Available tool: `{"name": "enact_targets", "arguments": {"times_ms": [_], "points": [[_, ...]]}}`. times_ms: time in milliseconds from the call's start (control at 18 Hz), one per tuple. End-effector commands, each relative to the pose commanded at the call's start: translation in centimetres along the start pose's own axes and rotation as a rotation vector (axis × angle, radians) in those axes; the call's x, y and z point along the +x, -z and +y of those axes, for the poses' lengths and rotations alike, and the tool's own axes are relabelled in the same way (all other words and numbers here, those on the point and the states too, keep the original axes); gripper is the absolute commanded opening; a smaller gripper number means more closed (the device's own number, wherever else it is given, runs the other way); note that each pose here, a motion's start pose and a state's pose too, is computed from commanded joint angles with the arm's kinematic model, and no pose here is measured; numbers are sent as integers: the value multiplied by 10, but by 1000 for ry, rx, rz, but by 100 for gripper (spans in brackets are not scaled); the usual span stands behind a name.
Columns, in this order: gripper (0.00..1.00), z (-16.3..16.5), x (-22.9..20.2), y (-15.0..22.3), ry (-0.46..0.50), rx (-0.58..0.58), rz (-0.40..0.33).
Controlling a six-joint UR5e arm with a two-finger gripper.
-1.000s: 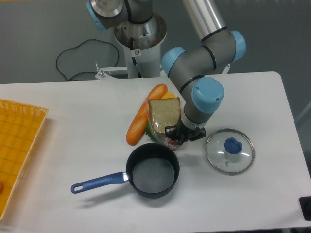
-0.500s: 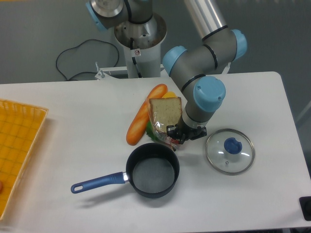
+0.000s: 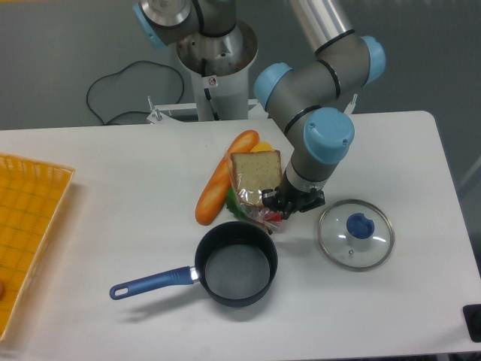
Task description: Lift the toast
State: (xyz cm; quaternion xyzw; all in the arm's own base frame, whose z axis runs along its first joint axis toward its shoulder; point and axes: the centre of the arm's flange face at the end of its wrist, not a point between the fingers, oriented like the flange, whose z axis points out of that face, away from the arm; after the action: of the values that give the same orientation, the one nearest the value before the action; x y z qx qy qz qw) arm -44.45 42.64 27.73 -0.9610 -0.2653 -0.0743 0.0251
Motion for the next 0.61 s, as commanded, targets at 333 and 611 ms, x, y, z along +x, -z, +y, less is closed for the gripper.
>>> {"name": "enact_targets", "arguments": {"times_ms": [333, 611], "points": [[73, 8, -25, 1, -24, 2, 4], [90, 21, -59, 3, -15, -5, 23]]}}
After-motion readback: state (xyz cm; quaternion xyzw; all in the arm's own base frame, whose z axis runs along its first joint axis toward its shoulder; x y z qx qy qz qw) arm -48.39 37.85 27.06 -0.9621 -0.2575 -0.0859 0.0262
